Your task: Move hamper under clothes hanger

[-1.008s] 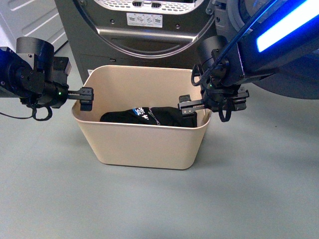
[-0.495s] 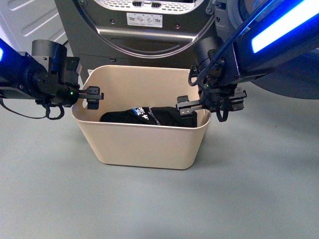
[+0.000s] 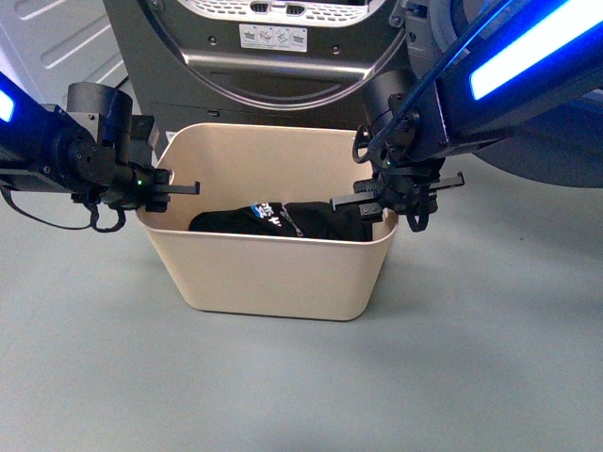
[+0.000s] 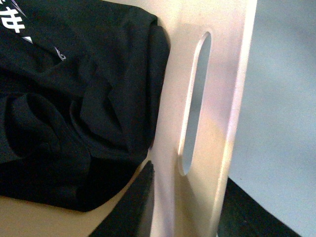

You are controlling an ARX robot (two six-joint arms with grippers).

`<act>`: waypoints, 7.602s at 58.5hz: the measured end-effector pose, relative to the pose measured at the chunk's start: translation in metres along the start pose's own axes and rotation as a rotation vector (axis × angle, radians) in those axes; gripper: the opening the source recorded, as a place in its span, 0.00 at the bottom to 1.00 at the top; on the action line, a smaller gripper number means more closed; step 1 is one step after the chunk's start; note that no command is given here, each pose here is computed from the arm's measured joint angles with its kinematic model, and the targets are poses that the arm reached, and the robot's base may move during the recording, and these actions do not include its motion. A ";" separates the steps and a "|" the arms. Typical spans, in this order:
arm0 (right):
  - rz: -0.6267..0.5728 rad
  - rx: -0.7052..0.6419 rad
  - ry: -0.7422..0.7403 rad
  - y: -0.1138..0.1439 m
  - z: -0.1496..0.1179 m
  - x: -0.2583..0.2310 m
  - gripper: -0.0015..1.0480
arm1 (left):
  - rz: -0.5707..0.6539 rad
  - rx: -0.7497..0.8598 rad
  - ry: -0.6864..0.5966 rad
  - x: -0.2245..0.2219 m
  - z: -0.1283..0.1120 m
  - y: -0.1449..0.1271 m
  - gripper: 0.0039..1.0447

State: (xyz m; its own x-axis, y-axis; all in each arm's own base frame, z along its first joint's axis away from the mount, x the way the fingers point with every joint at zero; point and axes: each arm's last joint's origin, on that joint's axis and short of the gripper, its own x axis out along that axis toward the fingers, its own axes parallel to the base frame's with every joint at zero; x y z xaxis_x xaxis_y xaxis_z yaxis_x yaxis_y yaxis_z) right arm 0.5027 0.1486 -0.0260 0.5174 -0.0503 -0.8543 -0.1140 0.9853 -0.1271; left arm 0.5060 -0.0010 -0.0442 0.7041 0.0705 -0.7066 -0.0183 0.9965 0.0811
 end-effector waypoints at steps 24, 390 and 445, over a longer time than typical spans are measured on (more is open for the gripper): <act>-0.005 0.052 -0.012 -0.003 -0.003 -0.009 0.03 | 0.006 -0.016 0.012 -0.015 -0.003 0.003 0.04; 0.025 0.325 -0.305 -0.036 -0.162 -0.108 0.03 | 0.004 -0.073 -0.077 -0.132 -0.100 -0.065 0.04; -0.017 0.342 -0.304 -0.035 -0.173 -0.078 0.03 | 0.004 -0.098 -0.090 -0.114 -0.122 -0.080 0.04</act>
State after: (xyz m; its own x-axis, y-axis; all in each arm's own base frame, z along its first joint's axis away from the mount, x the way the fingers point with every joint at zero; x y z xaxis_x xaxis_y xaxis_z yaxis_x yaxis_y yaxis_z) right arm 0.3193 0.0900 -0.0424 0.7479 -0.0676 -0.6603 0.1572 0.9845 0.0773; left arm 0.3409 -0.0837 -0.0560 0.7645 0.0741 -0.6404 -0.0868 0.9962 0.0117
